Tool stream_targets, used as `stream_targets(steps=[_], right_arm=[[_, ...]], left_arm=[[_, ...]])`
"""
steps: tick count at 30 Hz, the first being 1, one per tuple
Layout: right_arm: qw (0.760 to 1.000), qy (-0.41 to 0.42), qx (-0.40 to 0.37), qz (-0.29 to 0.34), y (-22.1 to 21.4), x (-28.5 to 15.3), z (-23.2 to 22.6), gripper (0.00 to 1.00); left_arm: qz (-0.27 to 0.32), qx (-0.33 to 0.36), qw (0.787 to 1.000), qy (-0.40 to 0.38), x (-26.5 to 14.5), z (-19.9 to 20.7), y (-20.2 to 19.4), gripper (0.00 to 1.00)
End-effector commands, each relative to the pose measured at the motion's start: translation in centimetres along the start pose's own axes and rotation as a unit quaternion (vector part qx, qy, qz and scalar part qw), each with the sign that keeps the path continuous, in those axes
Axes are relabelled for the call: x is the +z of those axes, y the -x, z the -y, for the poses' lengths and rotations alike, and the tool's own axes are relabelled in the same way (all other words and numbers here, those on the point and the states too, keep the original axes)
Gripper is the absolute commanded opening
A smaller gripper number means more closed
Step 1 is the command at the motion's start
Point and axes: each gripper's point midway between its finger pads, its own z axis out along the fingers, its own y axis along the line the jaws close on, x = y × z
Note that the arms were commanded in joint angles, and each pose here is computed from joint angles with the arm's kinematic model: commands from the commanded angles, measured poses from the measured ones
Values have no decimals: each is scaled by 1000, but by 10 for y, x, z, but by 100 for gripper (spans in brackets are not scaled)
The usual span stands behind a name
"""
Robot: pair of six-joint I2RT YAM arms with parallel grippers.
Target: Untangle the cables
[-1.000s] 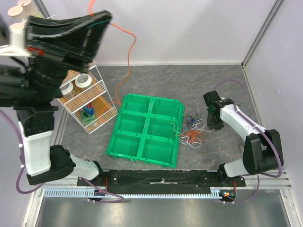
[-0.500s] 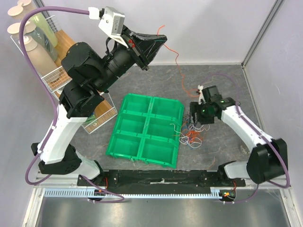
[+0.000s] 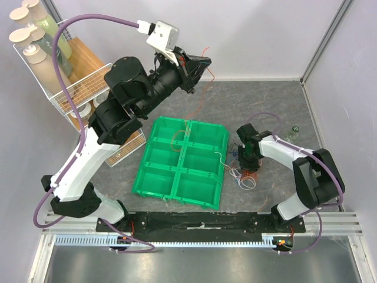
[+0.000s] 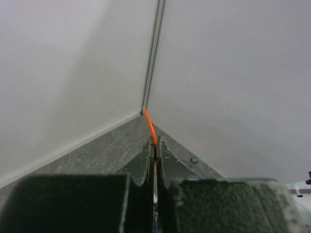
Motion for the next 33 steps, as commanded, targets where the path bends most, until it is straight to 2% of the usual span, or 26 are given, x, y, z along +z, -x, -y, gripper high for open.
stream_targets(steps=[1,6,10,17,23,33], right_arm=[[987,-119,108,26,0,-8,68,42],[979,-145,140,41,-5,-25,103,42],[988,-96,115,45,5,-31,86,43],[992,-69,72,80,28,-50,77,44],[994,-50,66,76,30,-49,70,44],[994,-41,55,79,36,-51,66,45]], left_arm=[[14,15,999,46,-11,-18,8,2],[9,39,995,86,-15,-35,2,2],[7,60,992,107,-15,-45,-1,2],[-9,105,985,138,-3,-61,-29,2],[-28,134,972,190,-2,-89,-49,2],[-69,89,962,250,-18,-149,-102,2]])
